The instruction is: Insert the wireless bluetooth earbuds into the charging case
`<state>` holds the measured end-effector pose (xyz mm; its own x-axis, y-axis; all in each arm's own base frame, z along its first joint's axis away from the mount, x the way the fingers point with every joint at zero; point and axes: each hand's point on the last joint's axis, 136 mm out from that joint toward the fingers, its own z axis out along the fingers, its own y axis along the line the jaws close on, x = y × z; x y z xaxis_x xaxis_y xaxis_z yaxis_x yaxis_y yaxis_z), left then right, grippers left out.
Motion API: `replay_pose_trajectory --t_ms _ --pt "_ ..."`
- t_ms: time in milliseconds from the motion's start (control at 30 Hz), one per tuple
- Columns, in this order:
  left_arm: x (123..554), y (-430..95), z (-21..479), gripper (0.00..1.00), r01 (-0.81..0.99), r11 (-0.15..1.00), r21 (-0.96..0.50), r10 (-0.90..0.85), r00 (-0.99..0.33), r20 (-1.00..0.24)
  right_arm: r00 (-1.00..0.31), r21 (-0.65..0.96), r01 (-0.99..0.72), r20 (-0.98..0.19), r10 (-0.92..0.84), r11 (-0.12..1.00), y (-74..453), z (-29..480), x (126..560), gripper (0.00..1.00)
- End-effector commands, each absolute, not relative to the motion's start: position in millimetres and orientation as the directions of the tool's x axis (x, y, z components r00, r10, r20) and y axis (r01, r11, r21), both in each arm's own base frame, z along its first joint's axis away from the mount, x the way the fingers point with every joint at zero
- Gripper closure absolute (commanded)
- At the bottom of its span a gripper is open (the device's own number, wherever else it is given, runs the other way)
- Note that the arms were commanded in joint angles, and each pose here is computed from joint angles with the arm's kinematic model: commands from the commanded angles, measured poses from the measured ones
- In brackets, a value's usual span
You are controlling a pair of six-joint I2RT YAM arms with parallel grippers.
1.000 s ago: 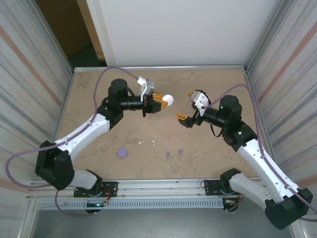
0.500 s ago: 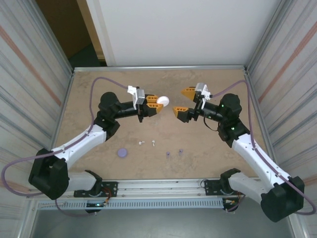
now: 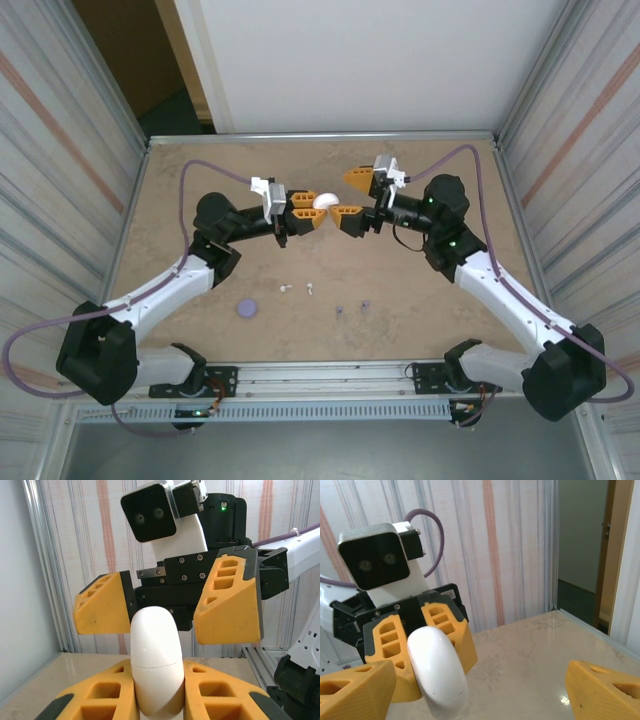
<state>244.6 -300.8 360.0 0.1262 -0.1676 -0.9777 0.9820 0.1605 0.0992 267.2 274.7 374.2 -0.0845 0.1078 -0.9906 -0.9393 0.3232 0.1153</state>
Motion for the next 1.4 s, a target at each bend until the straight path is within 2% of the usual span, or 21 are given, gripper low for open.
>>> replay_pose_trajectory --t_ms 0,667,1100,1367 --pt "236.4 -294.8 376.5 1.0 0.974 0.168 0.152 -0.199 0.185 -0.963 -0.045 0.086 -0.943 -0.99 0.131 0.323 277.3 390.4 268.7 0.15" --pt "231.3 -293.7 376.5 1.0 0.973 0.157 0.167 -0.193 0.196 -0.961 -0.056 0.102 -0.914 -0.99 0.127 0.394 273.6 394.3 289.7 0.2" --pt "231.5 -292.6 376.9 1.0 0.971 0.167 0.169 -0.188 0.199 -0.962 -0.049 0.097 -0.92 -0.99 0.135 0.379 274.1 404.5 290.5 0.2" --pt "234.7 -291.8 376.2 1.0 0.968 0.189 0.163 -0.18 0.198 -0.964 -0.018 0.078 -0.933 -0.985 0.169 0.352 267.5 426.2 276.4 0.19"
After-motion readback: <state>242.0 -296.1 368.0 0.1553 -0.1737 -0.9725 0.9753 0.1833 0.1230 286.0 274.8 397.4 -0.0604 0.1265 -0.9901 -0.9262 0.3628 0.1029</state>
